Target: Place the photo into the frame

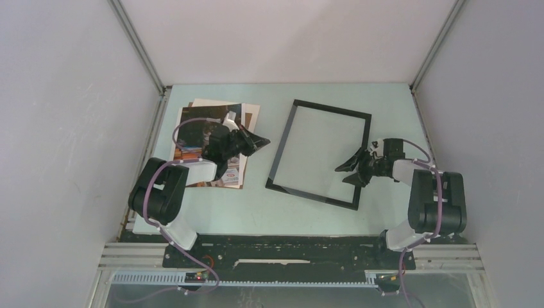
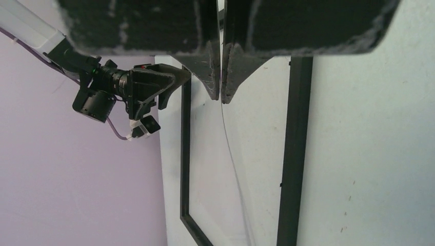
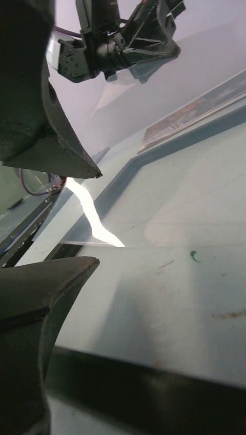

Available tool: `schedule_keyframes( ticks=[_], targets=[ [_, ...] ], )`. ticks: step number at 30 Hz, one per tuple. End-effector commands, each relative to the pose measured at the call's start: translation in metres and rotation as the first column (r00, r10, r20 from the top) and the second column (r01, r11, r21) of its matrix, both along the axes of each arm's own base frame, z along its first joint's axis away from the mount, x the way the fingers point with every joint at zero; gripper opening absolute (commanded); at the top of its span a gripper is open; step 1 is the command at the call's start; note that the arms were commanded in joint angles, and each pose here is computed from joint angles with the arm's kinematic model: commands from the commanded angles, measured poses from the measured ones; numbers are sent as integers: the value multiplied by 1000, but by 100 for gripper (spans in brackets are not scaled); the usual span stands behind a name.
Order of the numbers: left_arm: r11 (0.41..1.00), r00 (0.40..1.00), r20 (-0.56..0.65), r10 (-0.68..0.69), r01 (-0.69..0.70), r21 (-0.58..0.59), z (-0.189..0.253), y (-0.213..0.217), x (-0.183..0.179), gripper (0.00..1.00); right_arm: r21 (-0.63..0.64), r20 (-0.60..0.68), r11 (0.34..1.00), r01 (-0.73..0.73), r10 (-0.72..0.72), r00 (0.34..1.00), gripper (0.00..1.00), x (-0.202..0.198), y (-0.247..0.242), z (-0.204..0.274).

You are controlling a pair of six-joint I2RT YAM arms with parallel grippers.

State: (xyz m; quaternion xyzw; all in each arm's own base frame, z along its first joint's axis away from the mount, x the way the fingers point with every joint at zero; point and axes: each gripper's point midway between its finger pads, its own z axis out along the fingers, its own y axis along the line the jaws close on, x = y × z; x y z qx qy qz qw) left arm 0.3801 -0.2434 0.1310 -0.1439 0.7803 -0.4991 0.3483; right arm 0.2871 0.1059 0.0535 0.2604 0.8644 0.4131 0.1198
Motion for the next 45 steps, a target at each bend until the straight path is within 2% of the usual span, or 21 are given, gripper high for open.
schedule_keyframes(
  ticks=[1, 15, 23, 34, 39, 45],
  targets=[
    [998, 999, 36, -7, 9, -56, 12, -1, -2, 0, 57, 7, 997, -55, 55, 998, 65, 0, 20, -1],
    [994, 1000, -24, 6, -9, -108, -5, 2, -6, 0, 114, -51, 989, -90, 96, 994, 65, -19, 37, -28],
    [992, 998, -66, 13, -21, -126, -13, 4, -10, 0, 193, 4, 976, -98, 99, 995, 64, -13, 44, -19],
    [990, 987, -154, 55, -74, -123, -37, 14, -24, 0, 296, 118, 953, -59, 25, 993, 64, -3, 51, 21],
    [983, 976, -191, 100, -126, -131, -49, 23, -33, 0, 275, 81, 961, -3, -20, 996, 65, -15, 47, 12],
    [976, 972, -204, 118, -152, -159, -54, 27, -40, 0, 183, 25, 983, 11, -16, 1000, 66, -35, 34, -14]
  ],
)
